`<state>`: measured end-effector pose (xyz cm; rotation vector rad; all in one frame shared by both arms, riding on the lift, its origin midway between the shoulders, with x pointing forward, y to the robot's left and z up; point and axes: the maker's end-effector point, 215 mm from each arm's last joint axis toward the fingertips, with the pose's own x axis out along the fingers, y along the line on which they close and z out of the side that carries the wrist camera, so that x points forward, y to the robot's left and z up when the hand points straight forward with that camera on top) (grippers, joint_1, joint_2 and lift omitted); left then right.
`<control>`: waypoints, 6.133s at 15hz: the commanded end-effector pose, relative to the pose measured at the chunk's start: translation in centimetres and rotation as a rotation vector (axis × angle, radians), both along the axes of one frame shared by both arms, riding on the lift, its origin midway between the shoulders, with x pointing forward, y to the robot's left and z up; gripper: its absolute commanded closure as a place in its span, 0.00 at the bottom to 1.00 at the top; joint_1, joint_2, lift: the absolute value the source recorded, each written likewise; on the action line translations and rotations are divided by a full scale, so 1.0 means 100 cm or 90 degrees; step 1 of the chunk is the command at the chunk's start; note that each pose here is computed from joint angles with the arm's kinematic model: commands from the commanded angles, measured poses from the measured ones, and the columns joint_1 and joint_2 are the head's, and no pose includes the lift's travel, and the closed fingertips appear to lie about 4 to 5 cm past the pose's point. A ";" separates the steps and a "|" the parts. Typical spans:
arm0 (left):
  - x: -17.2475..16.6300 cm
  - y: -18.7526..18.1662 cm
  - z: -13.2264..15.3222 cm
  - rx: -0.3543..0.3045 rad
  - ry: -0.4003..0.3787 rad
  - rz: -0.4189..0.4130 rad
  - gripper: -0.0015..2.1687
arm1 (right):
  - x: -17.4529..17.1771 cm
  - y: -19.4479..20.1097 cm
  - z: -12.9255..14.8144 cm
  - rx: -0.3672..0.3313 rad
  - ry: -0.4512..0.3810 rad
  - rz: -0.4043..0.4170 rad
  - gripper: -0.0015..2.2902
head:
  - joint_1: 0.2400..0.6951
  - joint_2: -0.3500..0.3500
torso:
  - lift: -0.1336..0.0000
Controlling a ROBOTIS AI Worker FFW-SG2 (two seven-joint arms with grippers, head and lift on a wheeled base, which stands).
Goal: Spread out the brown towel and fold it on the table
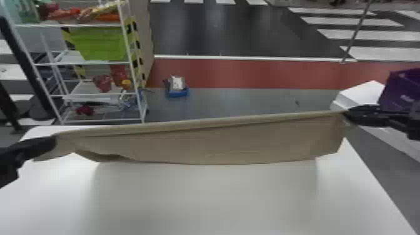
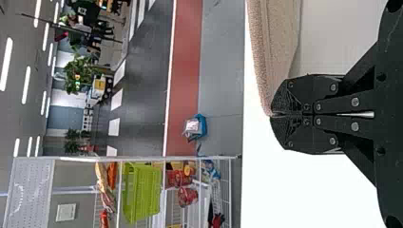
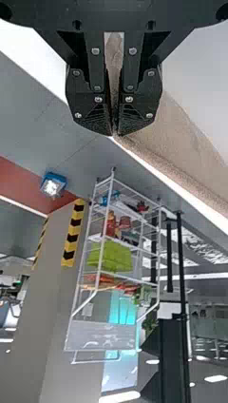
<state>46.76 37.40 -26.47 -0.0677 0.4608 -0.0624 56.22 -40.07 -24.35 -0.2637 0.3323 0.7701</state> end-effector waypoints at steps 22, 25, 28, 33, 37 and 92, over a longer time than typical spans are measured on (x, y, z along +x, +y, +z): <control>-0.124 0.022 -0.128 0.284 0.142 -0.245 0.09 | -0.136 0.124 -0.184 -0.238 0.095 0.300 0.40 | 1.00 0.73 | 0.07; -0.126 0.024 -0.132 0.307 0.162 -0.251 0.06 | -0.137 0.123 -0.183 -0.240 0.088 0.304 0.35 | 1.00 0.74 | 0.07; -0.124 0.028 -0.127 0.315 0.153 -0.237 0.06 | -0.141 0.124 -0.178 -0.232 0.081 0.303 0.23 | 1.00 0.76 | 0.07; -0.113 0.049 -0.132 0.284 0.143 -0.098 0.06 | -0.115 0.096 -0.119 0.010 0.141 0.157 0.19 | 1.00 0.77 | 0.07; -0.099 0.044 -0.132 0.231 0.122 -0.036 0.06 | -0.111 0.114 -0.113 0.179 0.255 0.096 0.17 | 1.00 0.73 | 0.07; -0.076 0.017 -0.160 0.134 0.138 0.059 0.07 | -0.107 0.341 -0.194 -0.392 0.195 0.360 0.45 | 1.00 1.00 | 0.07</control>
